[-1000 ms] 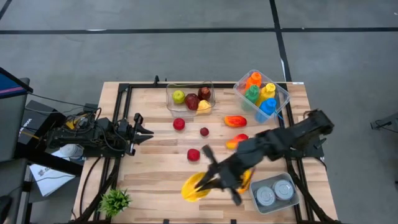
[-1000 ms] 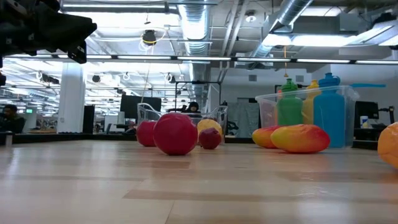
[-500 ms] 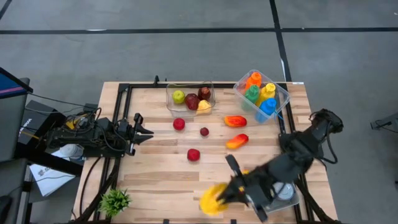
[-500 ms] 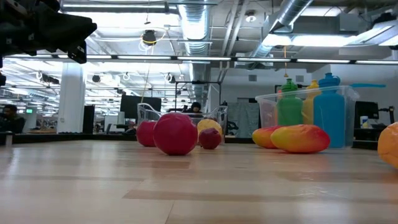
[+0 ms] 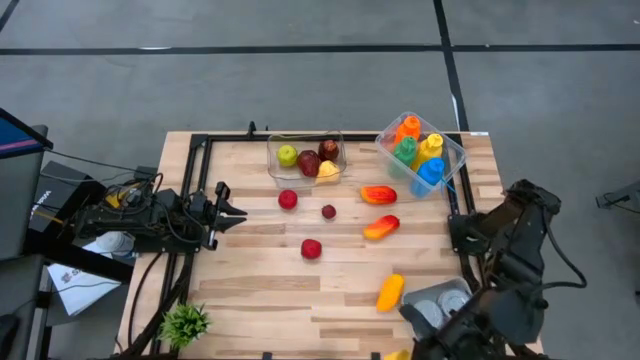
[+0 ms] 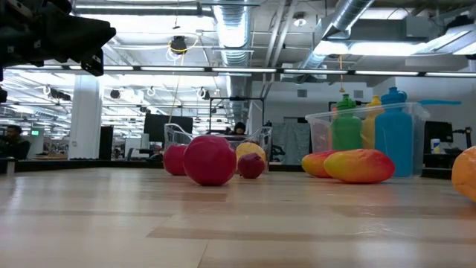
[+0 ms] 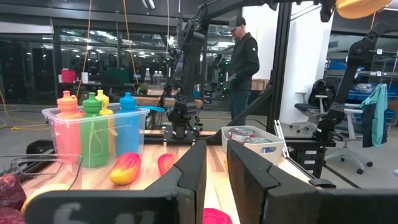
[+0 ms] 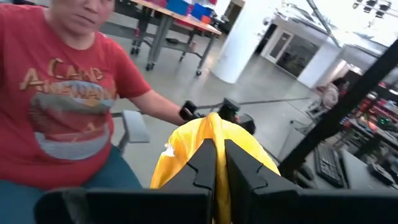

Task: Pick & Place Food Item
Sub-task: Put the yellow starfruit into the transparent bin

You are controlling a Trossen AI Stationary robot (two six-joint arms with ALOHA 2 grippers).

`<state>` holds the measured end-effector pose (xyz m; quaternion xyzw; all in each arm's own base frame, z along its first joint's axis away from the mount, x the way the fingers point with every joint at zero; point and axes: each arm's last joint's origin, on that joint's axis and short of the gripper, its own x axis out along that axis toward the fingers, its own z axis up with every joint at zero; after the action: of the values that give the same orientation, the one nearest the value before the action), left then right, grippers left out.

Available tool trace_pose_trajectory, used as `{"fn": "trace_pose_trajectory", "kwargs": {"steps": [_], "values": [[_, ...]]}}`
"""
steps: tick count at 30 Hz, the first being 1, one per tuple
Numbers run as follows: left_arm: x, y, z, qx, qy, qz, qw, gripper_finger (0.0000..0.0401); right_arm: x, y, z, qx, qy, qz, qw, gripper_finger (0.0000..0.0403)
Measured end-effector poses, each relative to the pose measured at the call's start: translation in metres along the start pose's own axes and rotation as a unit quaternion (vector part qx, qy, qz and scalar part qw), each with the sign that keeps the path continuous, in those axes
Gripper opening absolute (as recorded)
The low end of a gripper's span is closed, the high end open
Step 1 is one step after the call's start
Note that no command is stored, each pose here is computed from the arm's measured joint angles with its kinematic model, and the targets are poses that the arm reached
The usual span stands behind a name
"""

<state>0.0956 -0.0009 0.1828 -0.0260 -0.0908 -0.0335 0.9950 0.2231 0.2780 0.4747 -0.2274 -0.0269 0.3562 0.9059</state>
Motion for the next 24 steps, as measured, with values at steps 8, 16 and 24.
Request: {"fn": "trace_pose_trajectory", "kwargs": {"steps": [8, 16, 24], "values": [[0.0, 0.0, 0.0, 0.0, 0.0, 0.0, 1.0, 0.0053, 0.002, -0.004, -0.021, -0.003, 0.118, -0.124, 0.985, 0.0012], [0.0, 0.0, 0.0, 0.0, 0.0, 0.0, 1.0, 0.0053, 0.023, -0.042, -0.12, 0.053, 0.271, -0.236, 0.932, 0.0011], [0.0, 0.0, 0.0, 0.0, 0.0, 0.0, 1.0, 0.0053, 0.025, -0.09, -0.238, 0.111, 0.21, -0.22, 0.946, 0.0011]]}}
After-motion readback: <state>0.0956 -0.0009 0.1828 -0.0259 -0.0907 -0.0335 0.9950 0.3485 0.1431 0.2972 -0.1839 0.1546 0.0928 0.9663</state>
